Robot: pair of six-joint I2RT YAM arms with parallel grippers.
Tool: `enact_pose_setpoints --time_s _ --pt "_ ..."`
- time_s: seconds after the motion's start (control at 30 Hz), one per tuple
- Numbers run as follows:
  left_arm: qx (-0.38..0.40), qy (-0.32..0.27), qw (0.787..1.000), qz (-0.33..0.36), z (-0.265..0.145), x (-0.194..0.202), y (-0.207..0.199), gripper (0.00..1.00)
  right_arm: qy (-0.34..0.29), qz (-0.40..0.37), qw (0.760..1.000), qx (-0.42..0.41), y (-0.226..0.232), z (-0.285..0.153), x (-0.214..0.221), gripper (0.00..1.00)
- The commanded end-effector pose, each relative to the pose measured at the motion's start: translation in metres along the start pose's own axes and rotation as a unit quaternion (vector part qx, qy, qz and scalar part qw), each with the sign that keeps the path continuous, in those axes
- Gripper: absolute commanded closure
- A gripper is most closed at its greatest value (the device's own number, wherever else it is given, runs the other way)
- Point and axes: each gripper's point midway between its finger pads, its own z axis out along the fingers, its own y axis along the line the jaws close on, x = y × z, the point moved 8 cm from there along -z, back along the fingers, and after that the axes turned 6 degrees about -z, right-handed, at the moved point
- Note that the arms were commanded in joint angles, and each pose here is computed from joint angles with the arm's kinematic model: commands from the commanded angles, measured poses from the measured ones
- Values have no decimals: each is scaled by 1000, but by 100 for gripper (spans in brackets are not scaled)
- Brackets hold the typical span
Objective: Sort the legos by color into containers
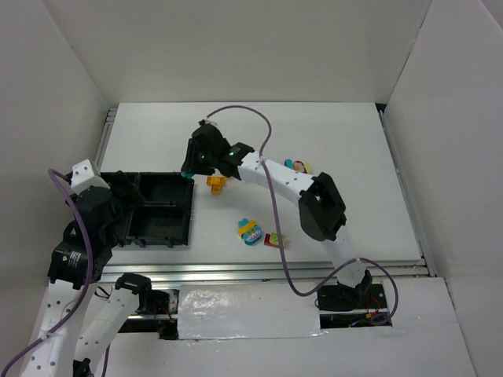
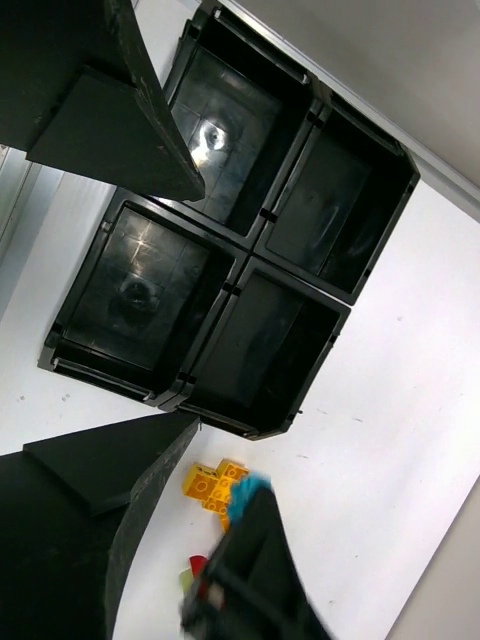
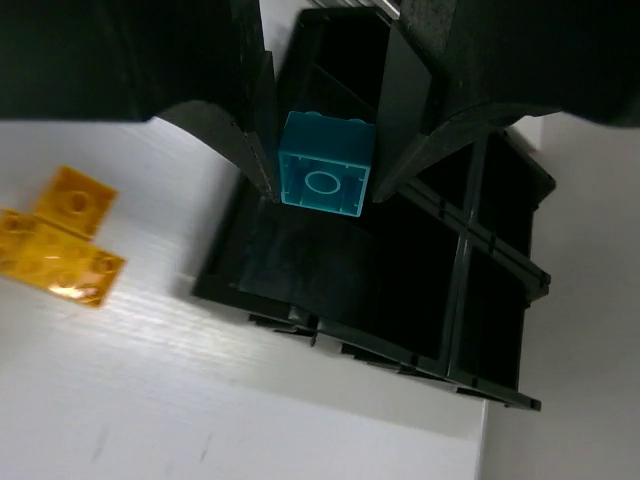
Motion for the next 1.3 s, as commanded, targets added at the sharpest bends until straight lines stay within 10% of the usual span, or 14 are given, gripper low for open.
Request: enact_pose_setpoints --time_s 0.0,0.2,0.43,0.73,1.27 --pt "6 -22 1000 -15 -2 -11 -4 0 -13 72 994 -81 40 19 -2 100" --pt "12 -8 1000 -5 2 -9 -8 1 18 95 988 -124 54 57 22 86" --pt "30 -1 1000 2 4 -7 -12 0 5 62 989 -132 65 42 11 1" --pt "31 -1 1000 2 3 -7 -12 1 -65 -74 994 -43 26 -47 -7 0" --pt "92 37 995 32 10 3 -26 0 114 -273 952 75 -107 -131 118 0"
